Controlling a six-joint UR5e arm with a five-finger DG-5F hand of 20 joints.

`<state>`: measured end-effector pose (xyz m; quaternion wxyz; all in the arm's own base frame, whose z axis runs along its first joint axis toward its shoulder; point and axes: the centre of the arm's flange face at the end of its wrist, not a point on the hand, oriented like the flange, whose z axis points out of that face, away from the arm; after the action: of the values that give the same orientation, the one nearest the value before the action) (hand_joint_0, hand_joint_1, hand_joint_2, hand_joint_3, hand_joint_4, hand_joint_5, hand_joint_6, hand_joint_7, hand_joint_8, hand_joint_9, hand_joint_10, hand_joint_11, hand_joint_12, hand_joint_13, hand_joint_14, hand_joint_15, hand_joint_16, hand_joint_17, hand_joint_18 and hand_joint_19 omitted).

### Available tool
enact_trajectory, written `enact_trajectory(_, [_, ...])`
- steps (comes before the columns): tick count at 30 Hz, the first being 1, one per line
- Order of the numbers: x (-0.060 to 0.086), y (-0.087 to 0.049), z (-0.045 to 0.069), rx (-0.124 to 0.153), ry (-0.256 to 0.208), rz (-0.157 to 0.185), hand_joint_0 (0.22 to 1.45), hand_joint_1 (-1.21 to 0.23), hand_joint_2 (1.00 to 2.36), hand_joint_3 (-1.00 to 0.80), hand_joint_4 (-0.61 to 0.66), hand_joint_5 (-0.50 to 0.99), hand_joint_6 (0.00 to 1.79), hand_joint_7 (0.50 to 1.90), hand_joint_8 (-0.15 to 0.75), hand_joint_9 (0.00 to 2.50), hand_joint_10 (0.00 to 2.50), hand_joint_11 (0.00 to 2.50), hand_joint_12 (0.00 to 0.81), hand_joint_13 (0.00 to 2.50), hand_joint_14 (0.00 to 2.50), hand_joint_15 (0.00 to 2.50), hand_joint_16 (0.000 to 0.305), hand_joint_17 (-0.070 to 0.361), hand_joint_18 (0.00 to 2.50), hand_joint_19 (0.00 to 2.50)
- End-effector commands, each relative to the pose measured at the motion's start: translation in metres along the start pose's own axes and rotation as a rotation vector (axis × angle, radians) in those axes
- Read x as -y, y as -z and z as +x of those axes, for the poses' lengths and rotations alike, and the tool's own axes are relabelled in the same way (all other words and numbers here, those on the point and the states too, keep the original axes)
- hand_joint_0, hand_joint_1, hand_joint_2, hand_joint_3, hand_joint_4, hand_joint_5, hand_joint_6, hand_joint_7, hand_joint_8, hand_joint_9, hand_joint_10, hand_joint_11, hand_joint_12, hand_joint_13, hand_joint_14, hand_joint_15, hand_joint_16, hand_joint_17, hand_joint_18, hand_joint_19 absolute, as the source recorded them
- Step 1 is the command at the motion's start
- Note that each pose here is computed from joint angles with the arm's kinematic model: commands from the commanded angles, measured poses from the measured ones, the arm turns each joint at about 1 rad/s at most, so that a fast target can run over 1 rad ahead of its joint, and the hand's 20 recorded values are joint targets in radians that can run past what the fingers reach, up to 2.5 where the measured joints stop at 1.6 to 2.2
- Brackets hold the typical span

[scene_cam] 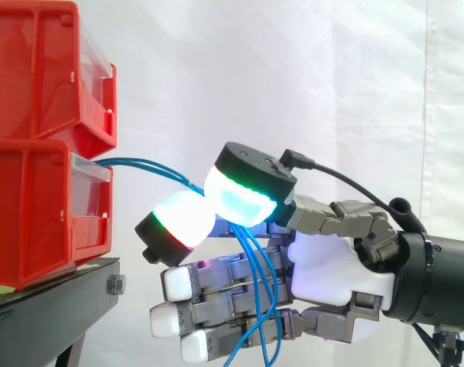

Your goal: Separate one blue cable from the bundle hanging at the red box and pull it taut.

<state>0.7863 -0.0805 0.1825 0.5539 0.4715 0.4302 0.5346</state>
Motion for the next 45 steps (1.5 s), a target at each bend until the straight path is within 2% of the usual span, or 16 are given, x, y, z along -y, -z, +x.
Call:
enact_trajectory(1, [-0.0002, -0.0002, 0.0020, -0.001, -0.001, -0.002, 0.63, -0.71, 1.00, -0.49, 0.19, -0.21, 0.82, 0.93, 0.284, 0.80, 0.02, 0.67, 0.360, 0.73, 0.01, 0.40, 0.042, 0.094, 0.64, 0.44])
enact_trajectory(7, [-0.0001, -0.0003, 0.0032, -0.003, 0.004, -0.002, 0.55, -0.56, 1.00, -0.50, 0.19, -0.20, 0.82, 0.93, 0.292, 0.81, 0.02, 0.66, 0.367, 0.74, 0.01, 0.41, 0.043, 0.098, 0.65, 0.47])
enact_trajectory(10, [-0.0001, -0.0003, 0.0032, -0.003, 0.004, -0.002, 0.57, -0.45, 1.00, -0.50, 0.19, -0.20, 0.81, 0.95, 0.292, 0.82, 0.02, 0.66, 0.368, 0.74, 0.01, 0.41, 0.043, 0.096, 0.64, 0.48])
enact_trajectory(11, [-0.0007, -0.0008, 0.0033, -0.003, 0.003, -0.003, 0.58, -0.45, 1.00, -0.45, 0.17, -0.19, 0.81, 0.98, 0.296, 0.83, 0.02, 0.65, 0.364, 0.74, 0.02, 0.41, 0.043, 0.096, 0.64, 0.49])
enact_trajectory(14, [-0.0006, -0.0006, 0.0033, -0.003, 0.004, -0.002, 0.60, -0.48, 1.01, -0.32, 0.14, -0.19, 0.82, 0.99, 0.292, 0.85, 0.02, 0.65, 0.362, 0.75, 0.01, 0.43, 0.043, 0.096, 0.64, 0.51])
enact_trajectory(18, [-0.0007, -0.0008, 0.0033, -0.003, 0.003, -0.003, 0.59, -0.60, 1.02, -0.16, 0.15, -0.19, 0.83, 1.05, 0.305, 0.86, 0.02, 0.66, 0.369, 0.77, 0.01, 0.43, 0.044, 0.099, 0.67, 0.51])
enact_trajectory(19, [-0.0006, -0.0006, 0.0031, -0.001, 0.004, -0.002, 0.59, -0.63, 1.02, -0.12, 0.16, -0.19, 0.85, 1.01, 0.309, 0.87, 0.02, 0.67, 0.379, 0.78, 0.02, 0.43, 0.046, 0.103, 0.69, 0.50])
enact_trajectory(27, [-0.0015, -0.0014, 0.0046, -0.004, 0.003, -0.002, 0.60, -0.66, 1.02, -0.15, 0.11, -0.19, 0.86, 0.97, 0.295, 0.89, 0.02, 0.69, 0.365, 0.79, 0.02, 0.44, 0.043, 0.097, 0.69, 0.50])
enact_trajectory(33, [-0.0021, -0.0020, 0.0059, -0.006, 0.003, -0.003, 0.60, -0.68, 1.02, -0.19, 0.11, -0.19, 0.84, 1.00, 0.291, 0.90, 0.02, 0.70, 0.365, 0.79, 0.02, 0.44, 0.043, 0.097, 0.69, 0.50])
enact_trajectory(37, [-0.0019, -0.0018, 0.0060, -0.007, 0.003, -0.002, 0.61, -0.69, 1.02, -0.13, 0.05, -0.19, 0.85, 1.00, 0.290, 0.93, 0.02, 0.81, 0.364, 0.80, 0.02, 0.46, 0.042, 0.095, 0.70, 0.50])
enact_trajectory(40, [-0.0025, -0.0024, 0.0061, -0.007, 0.003, -0.003, 0.63, -0.70, 1.02, -0.15, 0.04, -0.20, 0.86, 0.98, 0.279, 1.01, 0.03, 1.10, 0.363, 0.86, 0.02, 0.58, 0.042, 0.094, 0.71, 0.49])
enact_trajectory(45, [-0.0042, -0.0038, 0.0066, -0.010, 0.001, -0.006, 0.64, -0.70, 1.02, -0.19, 0.04, -0.20, 0.86, 0.97, 0.272, 1.01, 0.02, 1.18, 0.360, 0.91, 0.02, 0.72, 0.038, 0.086, 0.69, 0.47])
